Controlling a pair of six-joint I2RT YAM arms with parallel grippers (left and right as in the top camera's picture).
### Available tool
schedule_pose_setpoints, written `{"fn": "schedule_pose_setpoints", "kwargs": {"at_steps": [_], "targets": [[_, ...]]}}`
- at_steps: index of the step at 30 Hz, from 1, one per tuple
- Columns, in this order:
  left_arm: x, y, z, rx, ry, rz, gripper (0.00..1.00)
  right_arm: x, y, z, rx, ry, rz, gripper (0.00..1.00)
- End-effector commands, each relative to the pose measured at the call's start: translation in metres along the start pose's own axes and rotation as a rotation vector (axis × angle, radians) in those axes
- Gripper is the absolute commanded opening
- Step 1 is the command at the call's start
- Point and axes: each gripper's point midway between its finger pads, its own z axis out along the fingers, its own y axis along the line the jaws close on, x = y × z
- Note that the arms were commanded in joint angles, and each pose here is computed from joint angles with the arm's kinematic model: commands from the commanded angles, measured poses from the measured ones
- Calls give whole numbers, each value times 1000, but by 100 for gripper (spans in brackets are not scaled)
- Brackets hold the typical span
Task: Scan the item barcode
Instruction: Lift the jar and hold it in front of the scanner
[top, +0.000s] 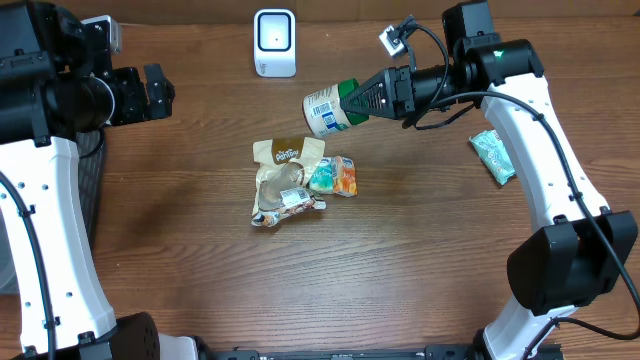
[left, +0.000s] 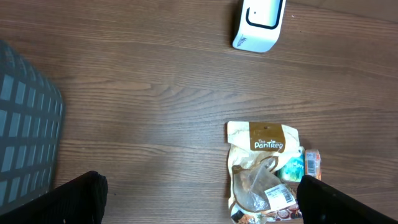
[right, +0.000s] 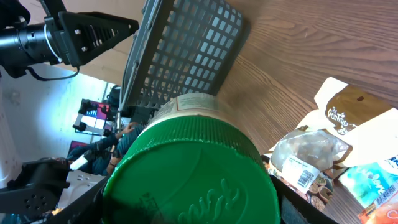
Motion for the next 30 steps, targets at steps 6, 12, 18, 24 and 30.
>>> {"fn": "schedule_pose_setpoints", "kwargs": {"at_steps": [6, 12, 18, 24, 30], "targets": [[-2, 0, -2, 6, -9, -15, 100, -43, 25, 5, 251, -116, -8, 28], [-2, 0, -2, 6, -9, -15, 100, -92, 31, 7, 608, -311, -227, 30], [-2, 0, -2, 6, -9, -15, 100, -129, -8, 26, 1066, -442, -444, 24], [-2, 0, -2, 6, -9, -15, 99, -172, -56, 65, 1246, -428, -783, 25], [-2, 0, -2, 6, -9, -15, 100, -209, -100, 88, 1357, -402, -1134, 40]]}}
